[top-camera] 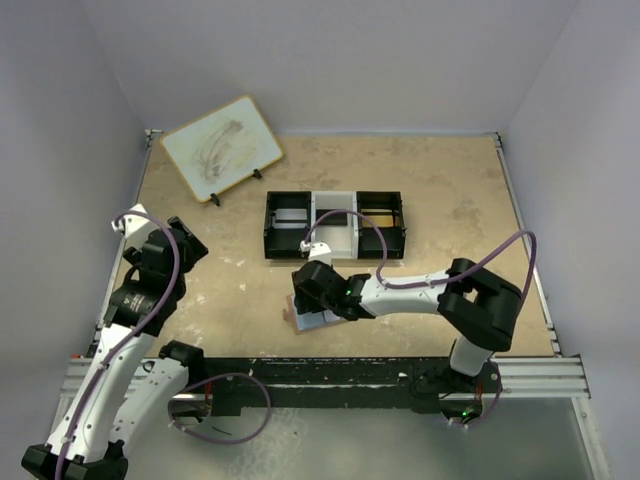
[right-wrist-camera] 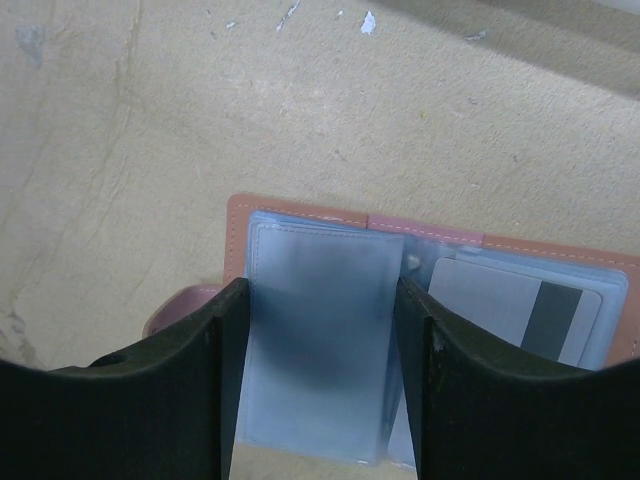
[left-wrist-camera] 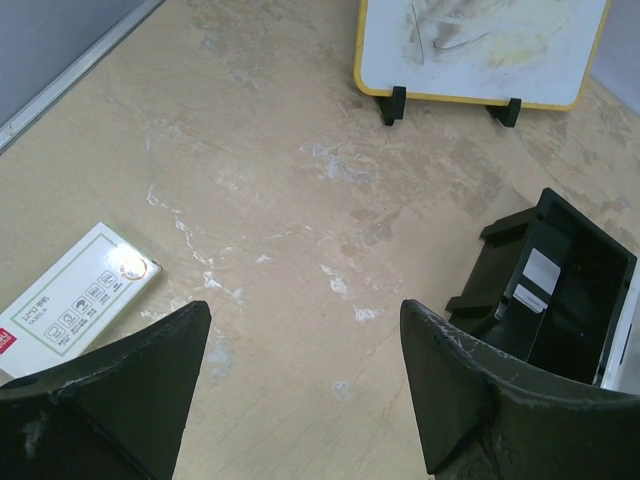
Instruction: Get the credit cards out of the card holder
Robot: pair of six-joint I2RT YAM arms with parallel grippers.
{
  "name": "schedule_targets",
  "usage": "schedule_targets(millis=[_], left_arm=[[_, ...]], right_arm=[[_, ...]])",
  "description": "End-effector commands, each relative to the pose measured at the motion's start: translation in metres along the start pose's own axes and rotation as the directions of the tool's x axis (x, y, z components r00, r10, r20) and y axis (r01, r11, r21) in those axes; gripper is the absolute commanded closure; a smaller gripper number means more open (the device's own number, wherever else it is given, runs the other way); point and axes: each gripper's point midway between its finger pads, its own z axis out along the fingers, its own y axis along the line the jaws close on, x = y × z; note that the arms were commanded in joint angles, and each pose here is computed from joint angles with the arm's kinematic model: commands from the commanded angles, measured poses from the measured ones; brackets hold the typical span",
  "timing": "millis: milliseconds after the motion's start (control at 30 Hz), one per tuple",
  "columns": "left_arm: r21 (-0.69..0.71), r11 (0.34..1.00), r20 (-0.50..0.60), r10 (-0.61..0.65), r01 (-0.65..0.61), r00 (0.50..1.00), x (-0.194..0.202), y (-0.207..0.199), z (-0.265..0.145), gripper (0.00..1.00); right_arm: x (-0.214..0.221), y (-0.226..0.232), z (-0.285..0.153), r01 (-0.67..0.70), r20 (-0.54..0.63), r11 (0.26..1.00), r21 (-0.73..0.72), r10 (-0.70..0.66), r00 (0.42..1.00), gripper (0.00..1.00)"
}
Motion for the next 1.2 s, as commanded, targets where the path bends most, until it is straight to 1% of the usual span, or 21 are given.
schedule_targets(millis=[0, 133, 233, 300, 400, 533, 667, 900, 933, 1033, 1100, 1167], left_arm=[[0.049, 0.999, -0.01, 0.003, -0.003, 1.0, 0.002, -0.011, 0.003, 0.26], [0.072, 0.997, -0.048, 0.02, -0.017, 0.999, 0.011, -0.017, 0.007, 0.26], [0.073, 0.997, -0.053, 0.025, -0.021, 0.998, 0.011, -0.018, 0.007, 0.26], [0.078, 0.997, -0.053, 0.024, -0.02, 0.998, 0.012, -0.019, 0.007, 0.26], [0.079, 0.997, -0.053, 0.024, -0.019, 0.998, 0.012, -0.019, 0.007, 0.26], [0.081, 0.996, -0.055, 0.026, -0.021, 0.998, 0.012, -0.019, 0.007, 0.26], [0.083, 0.996, -0.055, 0.027, -0.022, 0.998, 0.012, -0.02, 0.007, 0.26], [0.087, 0.996, -0.041, 0.017, -0.013, 0.999, 0.009, -0.019, 0.004, 0.26], [0.088, 0.996, -0.043, 0.018, -0.014, 0.999, 0.009, -0.019, 0.005, 0.26], [0.099, 0.995, -0.053, 0.028, -0.023, 0.998, 0.011, -0.021, 0.005, 0.26], [0.13, 0.991, -0.067, 0.04, -0.031, 0.997, 0.014, -0.027, 0.005, 0.26], [0.191, 0.981, -0.09, 0.056, -0.038, 0.994, 0.019, -0.038, 0.003, 0.26]], right_arm=[[0.019, 0.005, 0.005, -0.051, -0.079, 0.992, -0.118, 0.042, 0.996, 0.41], [0.018, 0.0, 0.006, -0.059, -0.081, 0.992, -0.114, 0.05, 0.995, 0.37], [0.019, -0.001, 0.007, -0.056, -0.086, 0.992, -0.112, 0.046, 0.995, 0.39], [0.021, 0.001, 0.007, -0.049, -0.097, 0.991, -0.121, 0.037, 0.995, 0.37], [0.017, -0.006, 0.01, -0.049, -0.081, 0.996, -0.071, 0.043, 0.996, 0.37], [0.015, -0.012, 0.014, -0.013, -0.075, 1.0, -0.025, 0.011, 0.997, 0.34], [0.019, -0.008, 0.016, 0.015, -0.094, 1.0, -0.024, -0.017, 0.995, 0.39], [0.018, -0.006, 0.015, -0.005, -0.096, 1.0, -0.02, 0.003, 0.995, 0.46], [0.02, -0.002, 0.012, -0.013, -0.11, 0.999, -0.047, 0.008, 0.994, 0.47], [0.012, 0.005, 0.007, -0.06, -0.094, 0.991, -0.123, 0.048, 0.994, 0.48], [0.003, 0.013, 0.003, -0.101, -0.093, 0.97, -0.22, 0.082, 0.992, 0.49], [-0.007, 0.02, -0.004, -0.133, -0.084, 0.939, -0.317, 0.112, 0.99, 0.49]])
